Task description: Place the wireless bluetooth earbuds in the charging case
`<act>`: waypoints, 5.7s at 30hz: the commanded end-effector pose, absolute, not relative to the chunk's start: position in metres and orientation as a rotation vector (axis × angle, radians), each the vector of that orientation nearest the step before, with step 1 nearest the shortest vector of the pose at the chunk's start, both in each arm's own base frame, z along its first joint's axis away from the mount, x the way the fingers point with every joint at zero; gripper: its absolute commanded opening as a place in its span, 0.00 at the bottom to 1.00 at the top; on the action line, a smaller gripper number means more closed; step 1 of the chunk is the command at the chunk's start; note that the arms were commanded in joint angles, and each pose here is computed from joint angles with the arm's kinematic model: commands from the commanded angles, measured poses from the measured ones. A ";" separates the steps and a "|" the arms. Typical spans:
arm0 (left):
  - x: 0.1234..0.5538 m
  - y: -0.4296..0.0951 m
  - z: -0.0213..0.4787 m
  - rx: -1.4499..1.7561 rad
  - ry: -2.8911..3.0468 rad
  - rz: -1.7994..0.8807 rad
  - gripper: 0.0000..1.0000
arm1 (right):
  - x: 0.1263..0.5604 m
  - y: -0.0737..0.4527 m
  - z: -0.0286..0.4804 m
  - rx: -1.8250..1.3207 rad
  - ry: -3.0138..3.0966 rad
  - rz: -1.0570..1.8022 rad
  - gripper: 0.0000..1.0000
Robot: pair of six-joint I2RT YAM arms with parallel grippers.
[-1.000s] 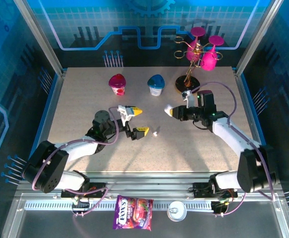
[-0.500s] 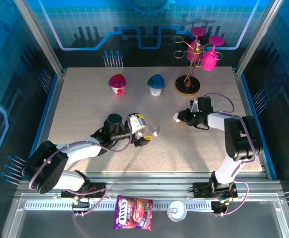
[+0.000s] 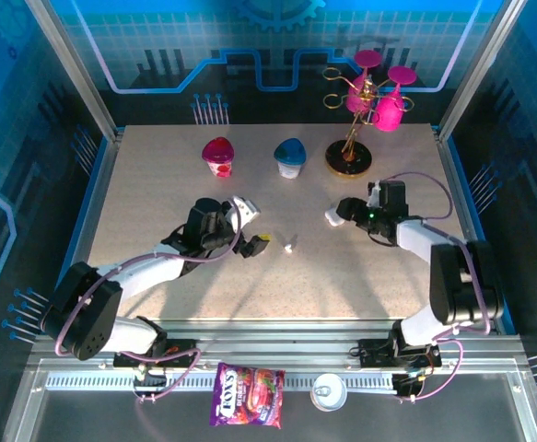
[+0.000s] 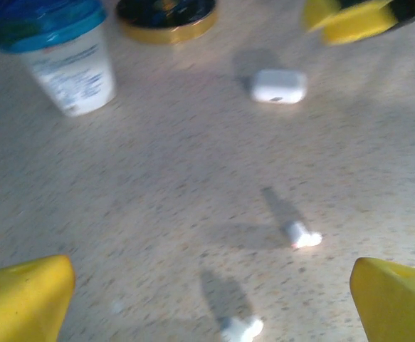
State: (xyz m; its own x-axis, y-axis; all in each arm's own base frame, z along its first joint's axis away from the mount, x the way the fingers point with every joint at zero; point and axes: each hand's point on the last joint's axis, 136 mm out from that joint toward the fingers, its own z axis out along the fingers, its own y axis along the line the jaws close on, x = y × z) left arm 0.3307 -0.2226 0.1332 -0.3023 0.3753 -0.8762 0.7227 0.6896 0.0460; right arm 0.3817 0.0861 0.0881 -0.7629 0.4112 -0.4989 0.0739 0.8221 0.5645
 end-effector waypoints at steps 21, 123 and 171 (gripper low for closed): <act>0.331 -0.072 0.061 0.391 2.629 0.077 0.96 | 0.335 0.232 0.164 -0.544 2.194 0.659 0.93; 0.273 -0.297 0.242 0.933 1.296 -0.905 0.94 | 0.282 0.254 0.258 -0.075 2.019 2.048 0.18; 0.251 -0.322 0.270 0.958 1.064 -1.018 0.59 | 0.252 0.248 0.279 0.045 1.964 2.105 0.16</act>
State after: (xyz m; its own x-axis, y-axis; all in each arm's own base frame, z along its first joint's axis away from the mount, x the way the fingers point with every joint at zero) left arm 0.2570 -0.3171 0.2570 0.1166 -0.1496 -0.9819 0.9560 0.2849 0.0701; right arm 0.2531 0.2460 0.2702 -0.9686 0.2055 -0.1397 -0.1460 -0.0162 0.9891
